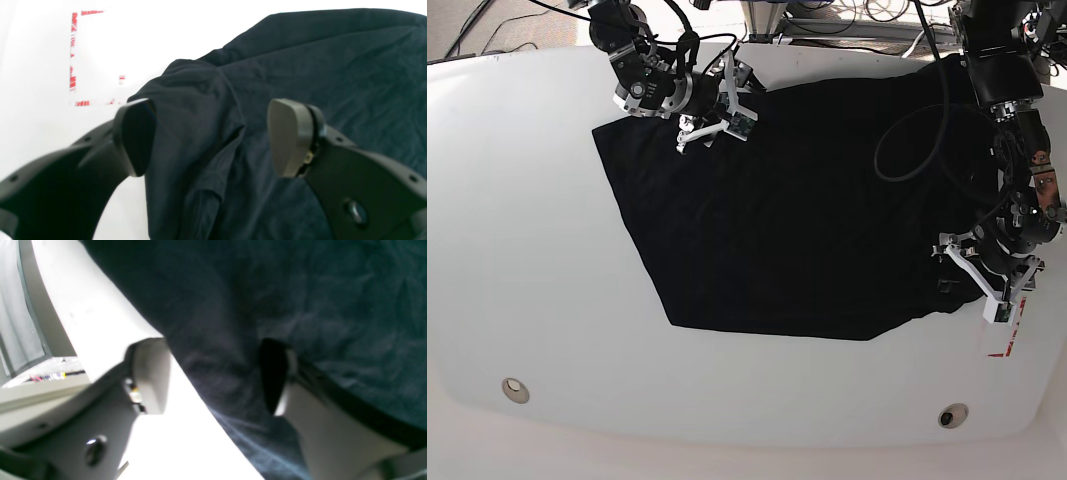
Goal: Layout the t-shirt on the table in an organized manner, then fold the t-shirt properly
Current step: 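Smooth the t-shirt edges with both open grippers, pressing the fabric flat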
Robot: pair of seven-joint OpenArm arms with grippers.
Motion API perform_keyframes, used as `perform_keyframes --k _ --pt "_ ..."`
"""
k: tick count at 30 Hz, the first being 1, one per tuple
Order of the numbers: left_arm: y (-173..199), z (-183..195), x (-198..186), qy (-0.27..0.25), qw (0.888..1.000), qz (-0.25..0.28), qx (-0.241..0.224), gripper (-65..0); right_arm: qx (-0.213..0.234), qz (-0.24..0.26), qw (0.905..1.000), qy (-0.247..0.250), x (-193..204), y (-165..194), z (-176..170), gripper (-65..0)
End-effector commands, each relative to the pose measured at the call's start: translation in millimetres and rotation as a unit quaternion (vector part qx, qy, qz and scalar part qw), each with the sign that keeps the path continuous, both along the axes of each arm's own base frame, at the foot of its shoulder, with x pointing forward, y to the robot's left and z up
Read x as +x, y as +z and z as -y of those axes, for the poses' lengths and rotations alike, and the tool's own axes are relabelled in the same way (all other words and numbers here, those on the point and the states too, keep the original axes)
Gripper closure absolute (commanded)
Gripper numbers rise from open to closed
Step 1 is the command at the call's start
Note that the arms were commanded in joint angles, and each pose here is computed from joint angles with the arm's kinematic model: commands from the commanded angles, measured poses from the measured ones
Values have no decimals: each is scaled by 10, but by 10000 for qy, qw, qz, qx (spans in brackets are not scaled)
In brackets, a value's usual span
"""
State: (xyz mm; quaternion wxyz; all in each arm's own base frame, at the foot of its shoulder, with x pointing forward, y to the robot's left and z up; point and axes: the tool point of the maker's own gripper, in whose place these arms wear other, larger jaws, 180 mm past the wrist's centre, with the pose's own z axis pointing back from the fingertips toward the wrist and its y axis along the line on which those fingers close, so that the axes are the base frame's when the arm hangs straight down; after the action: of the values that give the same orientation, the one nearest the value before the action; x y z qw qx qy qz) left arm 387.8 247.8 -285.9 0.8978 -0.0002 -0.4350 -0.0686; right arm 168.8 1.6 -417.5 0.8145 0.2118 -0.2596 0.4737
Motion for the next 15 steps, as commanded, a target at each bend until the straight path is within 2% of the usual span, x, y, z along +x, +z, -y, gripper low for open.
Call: perform_keyframes --k 1,9,15 --pt "192 -27 91 -14 9995 320 25 -493 12 81 10000 14 35 25 45 -320" --pt "192 -27 91 -14 9995 320 25 -493 -71 -2 10000 22 2 -38 94 -243" --pt "187 -25 87 -16 9995 314 18 -493 -90 -42 9999 35 -34 -49 94 -263"
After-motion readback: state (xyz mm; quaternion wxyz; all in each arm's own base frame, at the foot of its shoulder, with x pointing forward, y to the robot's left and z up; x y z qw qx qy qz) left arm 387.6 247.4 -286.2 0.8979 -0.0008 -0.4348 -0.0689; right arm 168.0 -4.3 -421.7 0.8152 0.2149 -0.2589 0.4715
